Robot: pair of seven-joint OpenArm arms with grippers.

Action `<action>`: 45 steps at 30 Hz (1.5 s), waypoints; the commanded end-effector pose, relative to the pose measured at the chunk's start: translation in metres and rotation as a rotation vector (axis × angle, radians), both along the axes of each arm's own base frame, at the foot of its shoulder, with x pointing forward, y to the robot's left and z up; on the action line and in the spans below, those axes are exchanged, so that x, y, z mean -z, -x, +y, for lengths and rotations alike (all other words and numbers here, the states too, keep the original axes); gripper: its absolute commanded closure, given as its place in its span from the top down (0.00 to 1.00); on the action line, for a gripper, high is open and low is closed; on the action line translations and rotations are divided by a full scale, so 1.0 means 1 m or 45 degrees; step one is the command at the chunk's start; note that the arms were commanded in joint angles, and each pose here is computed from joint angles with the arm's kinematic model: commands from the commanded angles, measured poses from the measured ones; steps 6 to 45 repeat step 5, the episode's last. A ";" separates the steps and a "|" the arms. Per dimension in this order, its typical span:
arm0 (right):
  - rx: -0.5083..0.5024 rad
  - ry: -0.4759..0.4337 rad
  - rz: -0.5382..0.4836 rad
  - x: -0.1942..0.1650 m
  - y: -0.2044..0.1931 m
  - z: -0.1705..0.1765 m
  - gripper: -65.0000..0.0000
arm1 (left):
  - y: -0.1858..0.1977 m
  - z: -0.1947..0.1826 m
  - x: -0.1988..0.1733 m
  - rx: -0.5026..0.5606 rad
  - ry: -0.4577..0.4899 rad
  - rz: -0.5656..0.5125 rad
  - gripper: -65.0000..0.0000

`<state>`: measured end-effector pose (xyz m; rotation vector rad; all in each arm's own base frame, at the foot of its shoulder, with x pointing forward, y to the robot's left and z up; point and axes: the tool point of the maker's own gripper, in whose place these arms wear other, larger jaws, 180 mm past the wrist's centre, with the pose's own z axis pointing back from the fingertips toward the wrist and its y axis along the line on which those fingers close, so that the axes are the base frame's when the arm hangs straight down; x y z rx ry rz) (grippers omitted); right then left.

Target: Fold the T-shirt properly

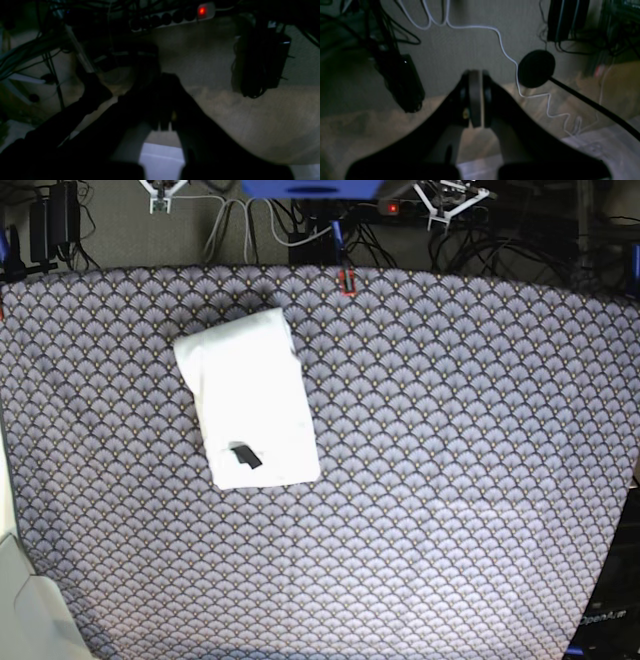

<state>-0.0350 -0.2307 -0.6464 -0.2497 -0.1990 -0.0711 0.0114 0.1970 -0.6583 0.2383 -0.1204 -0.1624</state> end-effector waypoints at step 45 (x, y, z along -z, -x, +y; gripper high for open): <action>-0.004 0.012 -0.017 -0.002 0.005 0.001 0.00 | -0.003 0.006 -0.001 -0.219 -0.008 -0.031 0.01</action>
